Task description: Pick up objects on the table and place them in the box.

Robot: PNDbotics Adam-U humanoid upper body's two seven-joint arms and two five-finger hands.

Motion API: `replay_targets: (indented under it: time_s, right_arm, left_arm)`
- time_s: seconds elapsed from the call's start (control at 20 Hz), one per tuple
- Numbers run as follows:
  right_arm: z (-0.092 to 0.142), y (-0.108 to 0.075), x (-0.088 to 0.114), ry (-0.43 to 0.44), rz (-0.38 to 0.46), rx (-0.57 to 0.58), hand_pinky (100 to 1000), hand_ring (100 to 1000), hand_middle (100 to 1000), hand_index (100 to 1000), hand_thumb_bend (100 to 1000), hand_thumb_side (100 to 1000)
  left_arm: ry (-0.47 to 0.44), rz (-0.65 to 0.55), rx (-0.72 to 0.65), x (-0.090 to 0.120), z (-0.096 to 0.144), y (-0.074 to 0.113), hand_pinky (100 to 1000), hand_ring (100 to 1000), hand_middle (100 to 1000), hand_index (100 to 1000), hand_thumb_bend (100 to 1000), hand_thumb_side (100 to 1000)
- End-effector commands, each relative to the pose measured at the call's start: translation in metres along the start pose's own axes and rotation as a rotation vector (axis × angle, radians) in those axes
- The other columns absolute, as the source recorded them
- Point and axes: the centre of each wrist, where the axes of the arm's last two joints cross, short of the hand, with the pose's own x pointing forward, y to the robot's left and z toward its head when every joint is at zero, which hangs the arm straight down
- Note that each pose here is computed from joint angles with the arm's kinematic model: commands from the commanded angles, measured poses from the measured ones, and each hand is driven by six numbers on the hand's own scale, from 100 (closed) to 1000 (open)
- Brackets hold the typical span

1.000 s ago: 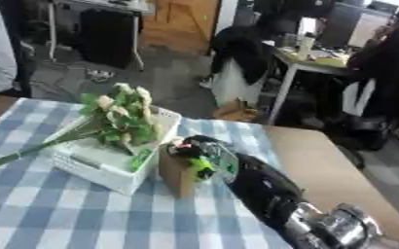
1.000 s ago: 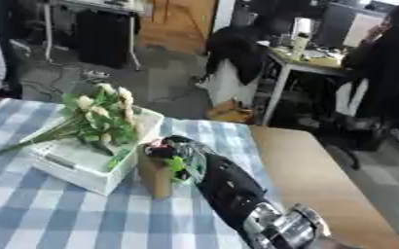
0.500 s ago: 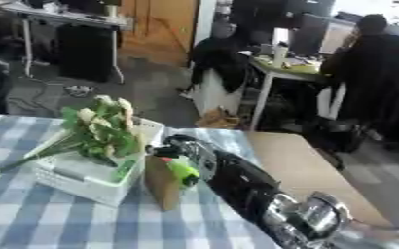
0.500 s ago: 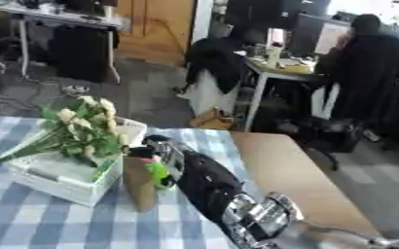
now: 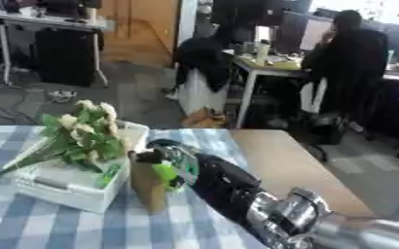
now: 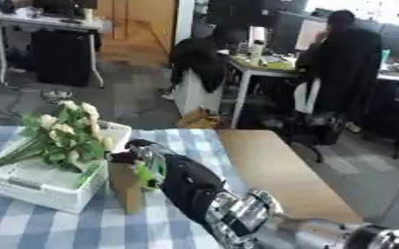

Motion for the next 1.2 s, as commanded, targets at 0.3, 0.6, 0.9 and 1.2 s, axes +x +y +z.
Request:
replay_targets:
  time_s: [0.3,0.6,0.9,1.2]
  right_arm:
    - [0.003,-0.02,-0.017,0.031,-0.047,0.002,938,1000,1000,1000,413,978]
    - [0.002,-0.018,-0.015,0.038,-0.093,0.032,934,1000,1000,1000,422,964]
    - [0.002,-0.011,-0.02,0.072,-0.111,0.023,926,1000,1000,1000,432,950]
    - [0.001,-0.005,-0.019,0.076,-0.129,0.044,931,1000,1000,1000,447,930]
  left_arm:
    - [-0.031,0.034,0.004,0.005,-0.005,-0.006,693,836,796,874,100,838]
    - [-0.038,0.057,0.008,0.005,-0.006,-0.009,693,835,788,872,100,832]
    - [-0.055,0.071,0.023,0.006,-0.009,-0.011,695,834,787,871,100,832]
    - [-0.057,0.082,0.022,0.007,-0.01,-0.013,695,832,783,868,100,825]
